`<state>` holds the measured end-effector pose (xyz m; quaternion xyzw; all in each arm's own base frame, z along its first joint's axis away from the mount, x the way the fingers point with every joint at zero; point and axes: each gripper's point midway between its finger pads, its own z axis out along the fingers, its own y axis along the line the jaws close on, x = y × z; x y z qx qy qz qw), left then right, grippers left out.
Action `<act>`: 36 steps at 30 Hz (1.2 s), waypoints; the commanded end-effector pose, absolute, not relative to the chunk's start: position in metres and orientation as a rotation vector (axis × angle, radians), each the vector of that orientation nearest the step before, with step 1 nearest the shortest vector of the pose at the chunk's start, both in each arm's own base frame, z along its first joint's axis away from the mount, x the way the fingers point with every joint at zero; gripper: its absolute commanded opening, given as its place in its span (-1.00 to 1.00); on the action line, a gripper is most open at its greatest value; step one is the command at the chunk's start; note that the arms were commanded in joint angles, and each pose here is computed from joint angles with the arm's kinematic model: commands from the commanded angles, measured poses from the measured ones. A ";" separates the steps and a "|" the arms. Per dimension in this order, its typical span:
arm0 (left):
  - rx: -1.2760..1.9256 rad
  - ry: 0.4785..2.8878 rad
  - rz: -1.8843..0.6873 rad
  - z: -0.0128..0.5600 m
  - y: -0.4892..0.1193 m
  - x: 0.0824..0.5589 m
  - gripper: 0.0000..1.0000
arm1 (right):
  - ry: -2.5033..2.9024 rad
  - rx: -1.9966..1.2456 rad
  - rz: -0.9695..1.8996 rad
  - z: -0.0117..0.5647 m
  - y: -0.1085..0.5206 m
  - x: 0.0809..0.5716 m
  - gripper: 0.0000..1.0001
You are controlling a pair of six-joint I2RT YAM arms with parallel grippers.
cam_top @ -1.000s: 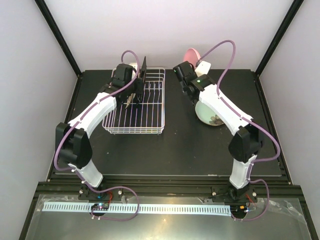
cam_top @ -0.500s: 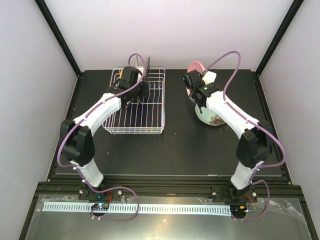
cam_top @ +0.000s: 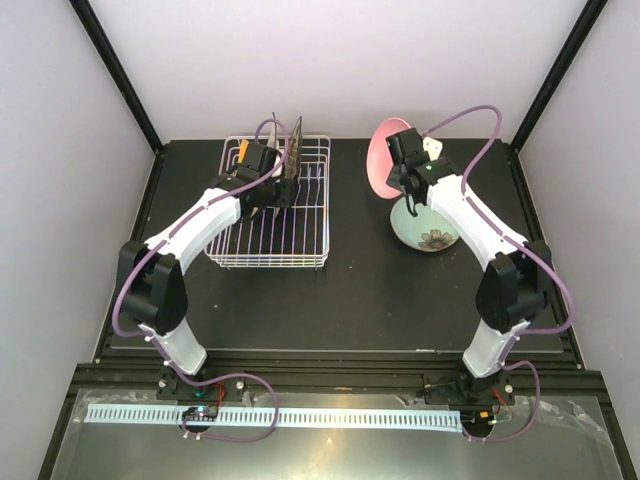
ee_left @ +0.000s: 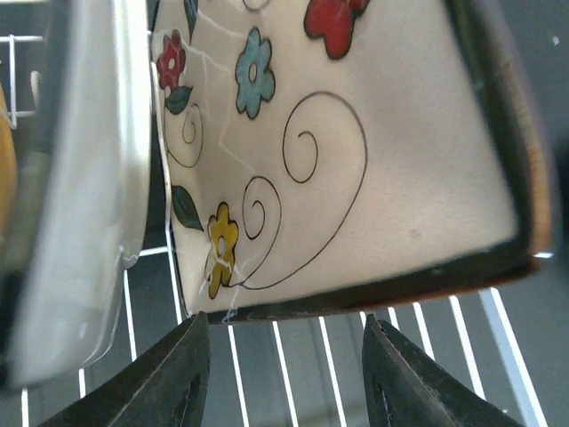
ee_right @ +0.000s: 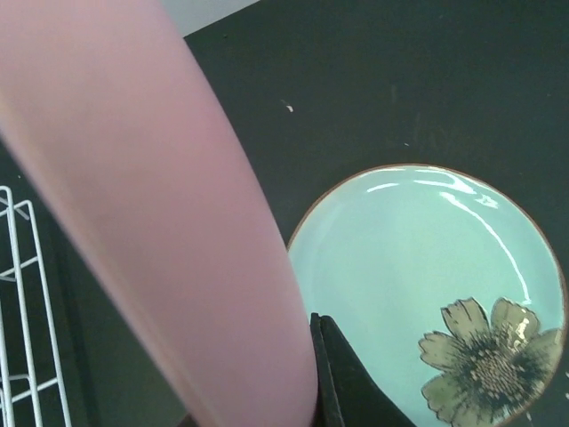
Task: Load the plates into the dish rack
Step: Place the plate at the center of the board.
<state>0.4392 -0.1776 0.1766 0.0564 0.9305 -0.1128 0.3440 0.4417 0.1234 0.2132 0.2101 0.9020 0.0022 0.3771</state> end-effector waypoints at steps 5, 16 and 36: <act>0.166 2.130 -0.388 0.295 -0.178 0.435 0.10 | 2.393 0.450 0.150 0.208 0.150 0.485 -0.97; 0.108 2.049 -0.213 0.358 -0.130 0.408 0.30 | 2.606 0.497 0.157 0.130 0.168 0.524 -0.97; 0.049 2.110 -0.163 0.341 -0.098 0.392 0.30 | 2.851 0.725 0.515 0.032 0.132 0.538 -0.63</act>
